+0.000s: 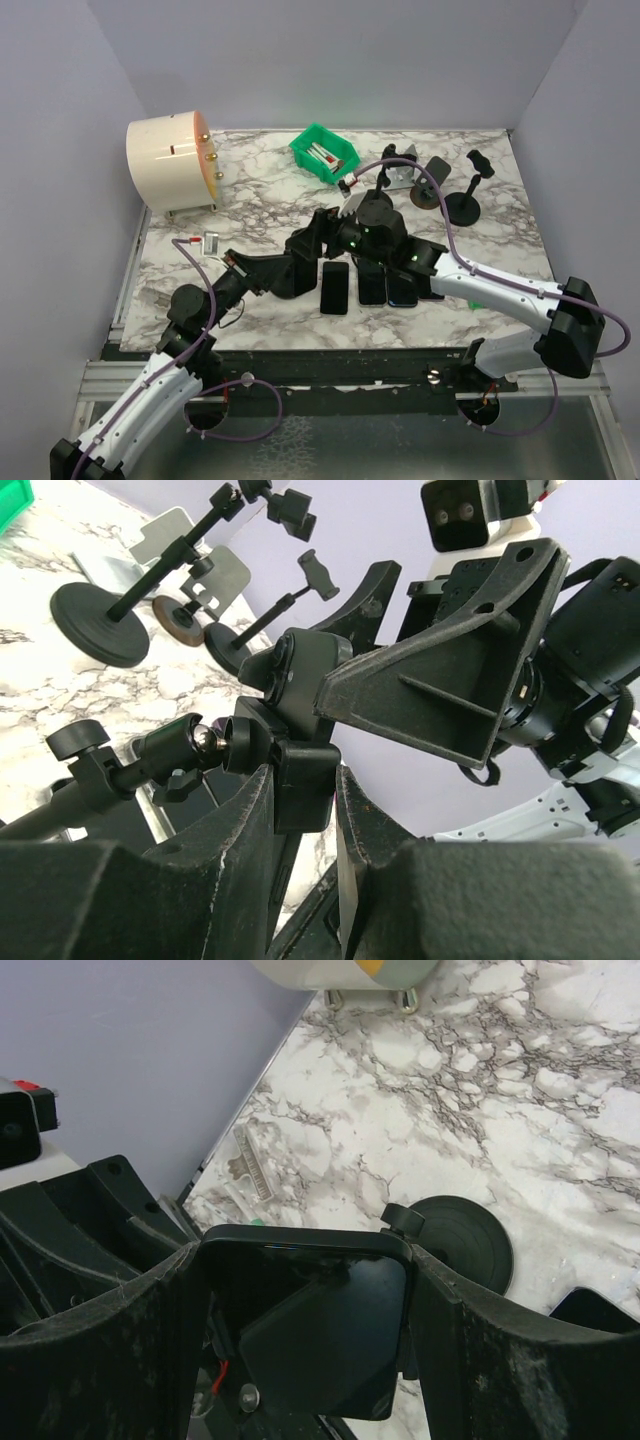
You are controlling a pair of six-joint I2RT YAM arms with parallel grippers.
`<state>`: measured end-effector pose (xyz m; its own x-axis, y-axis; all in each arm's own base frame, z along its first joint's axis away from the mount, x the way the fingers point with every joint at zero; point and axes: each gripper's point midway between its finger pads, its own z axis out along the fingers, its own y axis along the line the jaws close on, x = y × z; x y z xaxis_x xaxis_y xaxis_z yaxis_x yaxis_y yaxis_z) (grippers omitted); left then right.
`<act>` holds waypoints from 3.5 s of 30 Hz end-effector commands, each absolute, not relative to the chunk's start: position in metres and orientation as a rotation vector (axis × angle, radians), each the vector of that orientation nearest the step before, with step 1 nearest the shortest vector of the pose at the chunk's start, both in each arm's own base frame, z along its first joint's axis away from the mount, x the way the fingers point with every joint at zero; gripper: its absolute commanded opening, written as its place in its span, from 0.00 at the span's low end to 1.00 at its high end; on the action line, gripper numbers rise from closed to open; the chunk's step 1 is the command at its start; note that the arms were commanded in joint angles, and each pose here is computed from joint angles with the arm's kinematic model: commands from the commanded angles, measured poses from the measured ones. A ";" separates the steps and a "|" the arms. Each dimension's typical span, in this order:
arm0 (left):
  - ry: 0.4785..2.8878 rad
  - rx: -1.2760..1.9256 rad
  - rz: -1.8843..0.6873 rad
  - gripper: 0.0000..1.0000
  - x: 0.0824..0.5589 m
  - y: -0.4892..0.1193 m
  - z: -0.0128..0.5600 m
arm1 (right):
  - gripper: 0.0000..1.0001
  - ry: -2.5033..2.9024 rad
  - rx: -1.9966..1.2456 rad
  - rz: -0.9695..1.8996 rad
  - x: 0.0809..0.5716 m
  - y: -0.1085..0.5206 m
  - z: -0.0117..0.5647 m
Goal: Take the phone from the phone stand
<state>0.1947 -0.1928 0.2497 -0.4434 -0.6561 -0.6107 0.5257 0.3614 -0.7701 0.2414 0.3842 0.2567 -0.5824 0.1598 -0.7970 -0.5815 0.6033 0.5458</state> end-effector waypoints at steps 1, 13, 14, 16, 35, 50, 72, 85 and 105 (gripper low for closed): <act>1.555 -0.225 -1.308 0.00 0.203 -0.183 0.225 | 0.00 1.893 -0.399 1.131 0.227 0.380 0.261; 1.578 -0.297 -1.294 0.00 0.208 -0.179 0.211 | 0.00 1.814 -0.320 1.396 0.205 0.381 0.277; 1.579 -0.298 -1.294 0.00 0.208 -0.179 0.211 | 0.00 1.808 -0.317 1.413 0.204 0.381 0.278; 1.577 -0.295 -1.296 0.00 0.207 -0.179 0.212 | 0.00 1.807 -0.313 1.418 0.205 0.382 0.280; 1.566 -0.027 -0.945 0.68 0.201 -0.153 0.263 | 0.00 1.898 -0.543 0.618 0.280 0.356 0.258; 1.475 -0.099 -0.825 0.68 0.201 -0.123 0.274 | 0.00 1.787 -0.693 0.585 0.278 0.405 0.316; 1.493 -0.126 -0.823 0.68 0.199 -0.119 0.265 | 0.00 1.881 -0.595 0.565 0.294 0.425 0.270; 1.652 0.018 -0.856 0.76 0.209 -0.152 0.245 | 0.00 2.014 -0.347 0.726 0.286 0.414 0.252; 1.668 0.038 -0.847 0.83 0.233 -0.167 0.257 | 0.00 2.016 -0.366 0.711 0.286 0.409 0.242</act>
<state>0.2281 -0.1624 0.2478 -0.3279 -0.4248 -0.8438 0.4148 0.7378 -0.5326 0.2996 0.4074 0.2604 -0.4703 0.0730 -0.8795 -0.4969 0.8017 0.3322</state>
